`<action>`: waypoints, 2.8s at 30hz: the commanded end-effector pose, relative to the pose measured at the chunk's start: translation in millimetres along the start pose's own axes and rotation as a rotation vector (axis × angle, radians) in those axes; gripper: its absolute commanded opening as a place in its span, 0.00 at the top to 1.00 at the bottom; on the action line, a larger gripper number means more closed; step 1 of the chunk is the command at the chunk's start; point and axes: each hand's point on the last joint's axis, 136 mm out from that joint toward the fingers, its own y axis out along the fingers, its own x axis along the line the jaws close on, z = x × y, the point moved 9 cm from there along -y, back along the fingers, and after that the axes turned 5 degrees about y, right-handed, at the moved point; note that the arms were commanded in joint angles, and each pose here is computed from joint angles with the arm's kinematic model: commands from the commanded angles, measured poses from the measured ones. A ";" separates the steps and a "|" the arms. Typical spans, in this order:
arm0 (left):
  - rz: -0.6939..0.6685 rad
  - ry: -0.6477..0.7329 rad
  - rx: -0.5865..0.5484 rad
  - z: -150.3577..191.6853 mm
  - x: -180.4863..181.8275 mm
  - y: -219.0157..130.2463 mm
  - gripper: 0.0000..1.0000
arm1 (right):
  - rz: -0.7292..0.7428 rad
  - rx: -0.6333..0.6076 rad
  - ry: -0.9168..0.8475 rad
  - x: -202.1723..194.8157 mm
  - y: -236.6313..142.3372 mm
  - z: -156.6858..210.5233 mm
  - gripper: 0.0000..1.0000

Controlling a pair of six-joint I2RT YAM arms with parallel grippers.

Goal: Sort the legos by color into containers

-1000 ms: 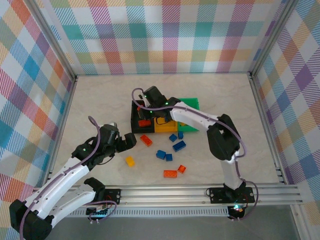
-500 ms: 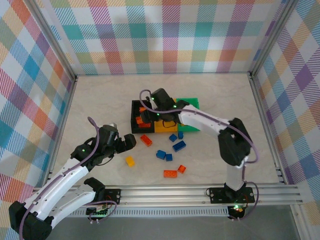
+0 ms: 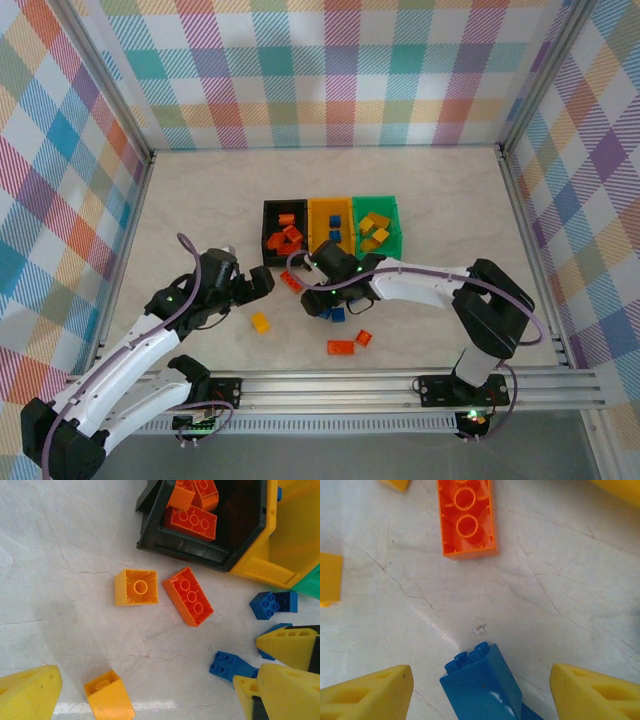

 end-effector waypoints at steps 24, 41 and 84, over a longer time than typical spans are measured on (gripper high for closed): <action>0.006 -0.012 -0.011 0.2 3.6 3.6 0.00 | 0.044 -0.216 -0.046 12.6 -44.9 -29.4 0.70; 0.010 0.018 0.027 0.0 0.6 8.6 0.00 | 0.233 -0.333 0.228 -65.2 -42.4 -145.5 0.67; -0.122 0.655 0.328 106.3 -151.0 140.6 0.35 | 0.239 -0.549 0.499 -102.5 -135.5 33.6 0.16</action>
